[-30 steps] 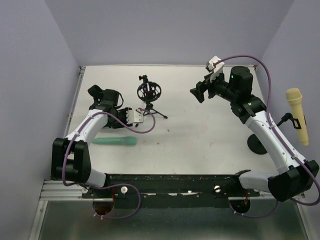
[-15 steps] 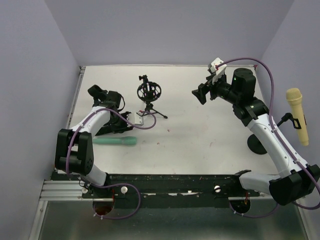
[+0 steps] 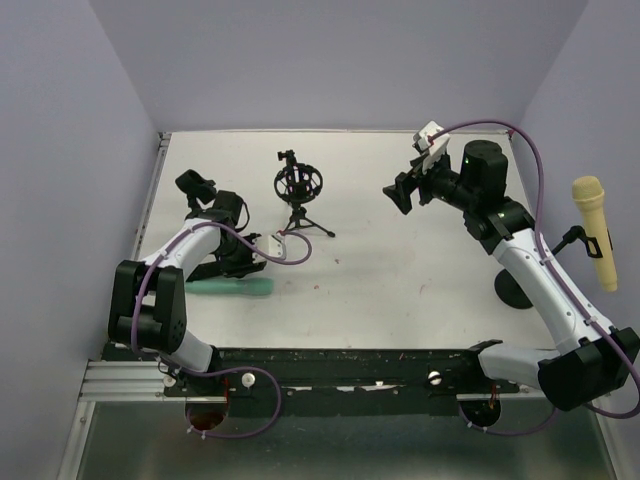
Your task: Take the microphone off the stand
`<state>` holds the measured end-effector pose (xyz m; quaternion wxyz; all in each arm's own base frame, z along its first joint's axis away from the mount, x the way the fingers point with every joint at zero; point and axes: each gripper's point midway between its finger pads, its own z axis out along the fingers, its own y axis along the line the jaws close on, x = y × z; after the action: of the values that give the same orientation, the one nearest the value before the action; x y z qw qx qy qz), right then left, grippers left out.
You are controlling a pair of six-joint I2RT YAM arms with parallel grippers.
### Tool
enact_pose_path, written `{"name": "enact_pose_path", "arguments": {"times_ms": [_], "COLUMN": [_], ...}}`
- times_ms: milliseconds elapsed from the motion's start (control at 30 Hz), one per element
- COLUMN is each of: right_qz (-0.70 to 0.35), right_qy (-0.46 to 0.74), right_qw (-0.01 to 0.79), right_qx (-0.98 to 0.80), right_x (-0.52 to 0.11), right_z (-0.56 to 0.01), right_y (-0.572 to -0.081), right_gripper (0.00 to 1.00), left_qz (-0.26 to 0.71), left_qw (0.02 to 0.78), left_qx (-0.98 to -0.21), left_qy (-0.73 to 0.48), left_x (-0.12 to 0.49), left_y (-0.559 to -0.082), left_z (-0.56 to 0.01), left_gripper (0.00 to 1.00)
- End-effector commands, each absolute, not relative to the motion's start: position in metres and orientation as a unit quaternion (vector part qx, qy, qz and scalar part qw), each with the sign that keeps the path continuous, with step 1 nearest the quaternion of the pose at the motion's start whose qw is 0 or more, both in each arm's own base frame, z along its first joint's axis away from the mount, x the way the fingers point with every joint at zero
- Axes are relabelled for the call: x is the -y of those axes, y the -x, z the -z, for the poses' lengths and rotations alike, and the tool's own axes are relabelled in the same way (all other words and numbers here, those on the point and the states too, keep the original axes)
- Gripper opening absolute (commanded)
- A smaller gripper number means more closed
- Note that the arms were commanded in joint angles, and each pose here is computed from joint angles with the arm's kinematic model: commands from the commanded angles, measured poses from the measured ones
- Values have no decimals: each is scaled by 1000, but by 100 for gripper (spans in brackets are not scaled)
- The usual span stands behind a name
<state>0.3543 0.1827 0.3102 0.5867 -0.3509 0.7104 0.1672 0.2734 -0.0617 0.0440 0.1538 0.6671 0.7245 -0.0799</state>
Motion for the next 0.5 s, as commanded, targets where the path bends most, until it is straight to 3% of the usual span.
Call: {"name": "enact_pose_path", "arguments": {"times_ms": [0, 467], "right_qz": [-177, -177], "right_qy": [360, 361], "right_qw": [584, 582], "right_qx": [-706, -707], "right_x": [-185, -184], "right_z": [-307, -305], "right_y": [-349, -350], "right_gripper": [96, 96], "left_qz": [81, 106], "left_qw": [144, 129], "left_qx": [-723, -711], "left_qy": [-671, -683], "left_x": [59, 61], "left_y": [-261, -247], "left_z": [-45, -59], "left_gripper": [58, 64]}}
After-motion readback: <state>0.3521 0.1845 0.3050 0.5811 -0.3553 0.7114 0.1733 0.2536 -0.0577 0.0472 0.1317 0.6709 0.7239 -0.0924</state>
